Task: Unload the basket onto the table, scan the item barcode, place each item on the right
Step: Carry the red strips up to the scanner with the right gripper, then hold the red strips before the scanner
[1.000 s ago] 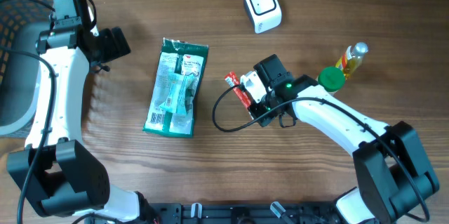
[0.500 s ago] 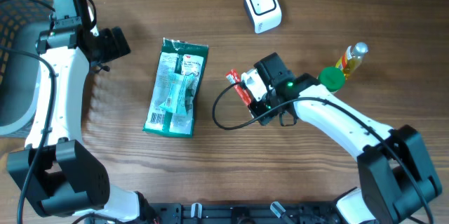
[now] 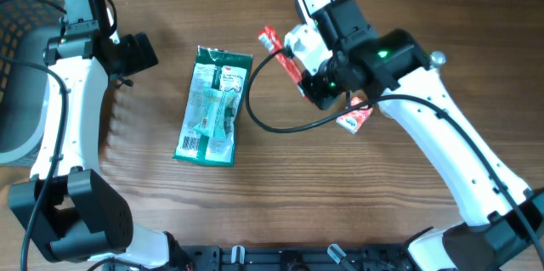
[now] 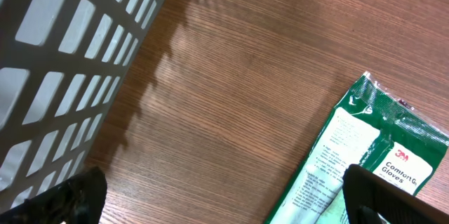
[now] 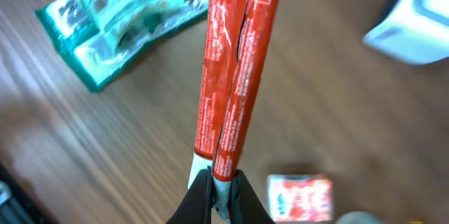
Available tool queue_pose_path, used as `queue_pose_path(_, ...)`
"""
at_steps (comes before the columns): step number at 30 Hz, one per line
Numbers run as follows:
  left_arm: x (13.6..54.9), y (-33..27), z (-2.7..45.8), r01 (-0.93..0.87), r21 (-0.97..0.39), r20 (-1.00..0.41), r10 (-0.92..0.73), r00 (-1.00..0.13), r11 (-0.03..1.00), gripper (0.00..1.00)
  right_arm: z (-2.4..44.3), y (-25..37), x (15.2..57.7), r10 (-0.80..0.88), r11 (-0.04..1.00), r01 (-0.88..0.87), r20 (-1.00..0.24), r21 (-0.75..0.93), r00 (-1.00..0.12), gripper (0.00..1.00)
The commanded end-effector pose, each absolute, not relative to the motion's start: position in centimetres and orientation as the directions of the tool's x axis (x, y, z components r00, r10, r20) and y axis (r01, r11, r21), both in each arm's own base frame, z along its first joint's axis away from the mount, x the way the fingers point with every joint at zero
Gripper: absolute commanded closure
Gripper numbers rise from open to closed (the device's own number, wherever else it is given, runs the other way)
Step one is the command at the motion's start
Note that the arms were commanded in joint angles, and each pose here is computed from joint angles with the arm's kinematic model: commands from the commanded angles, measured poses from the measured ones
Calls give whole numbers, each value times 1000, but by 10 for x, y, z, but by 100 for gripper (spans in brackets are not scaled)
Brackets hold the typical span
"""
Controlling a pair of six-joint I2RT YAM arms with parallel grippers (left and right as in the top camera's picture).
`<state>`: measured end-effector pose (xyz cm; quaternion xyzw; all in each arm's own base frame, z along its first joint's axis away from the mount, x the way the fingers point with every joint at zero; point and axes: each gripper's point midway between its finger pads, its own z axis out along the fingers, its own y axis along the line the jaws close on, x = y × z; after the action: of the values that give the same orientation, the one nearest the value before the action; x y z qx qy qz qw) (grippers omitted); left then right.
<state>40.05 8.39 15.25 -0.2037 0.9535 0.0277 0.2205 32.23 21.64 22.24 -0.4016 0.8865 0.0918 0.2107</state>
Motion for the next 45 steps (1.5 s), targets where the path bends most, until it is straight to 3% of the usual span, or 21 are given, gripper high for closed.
queue_pose_path(1,403,84,156,-402,-47,-440,-380,-813,914,0,236,198,333,-694,678,-724,-438,-129,-572,96)
queue_pose_path(5,403,84,156,-402,-47,-440,-380,-813,914,0,240,184,351,-694,704,-667,-436,-243,-573,96)
queue_pose_path(9,403,84,156,-402,-47,-440,-380,-813,914,0,245,176,366,-793,603,-698,-390,-387,-469,96)
queue_pose_path(12,403,84,156,-402,-47,-440,-380,-814,915,0,252,155,395,-809,585,-596,-341,-551,-479,96)
queue_pose_path(16,403,84,156,-402,-47,-440,-380,-813,914,0,239,152,421,-864,480,-588,-235,-651,-445,96)
queue_pose_path(24,403,84,156,-402,-47,-440,-380,-813,914,0,200,137,495,-835,342,-391,-86,-854,-543,96)
queue_pose_path(29,403,84,156,-402,-47,-440,-380,-813,914,0,157,119,523,-793,223,-362,47,-905,-607,96)
queue_pose_path(34,403,84,156,-402,-47,-440,-380,-813,914,0,120,98,537,-760,197,-379,104,-904,-642,96)
queue_pose_path(45,403,84,156,-402,-47,-440,-380,-813,914,0,114,102,547,-792,107,-433,187,-895,-582,96)
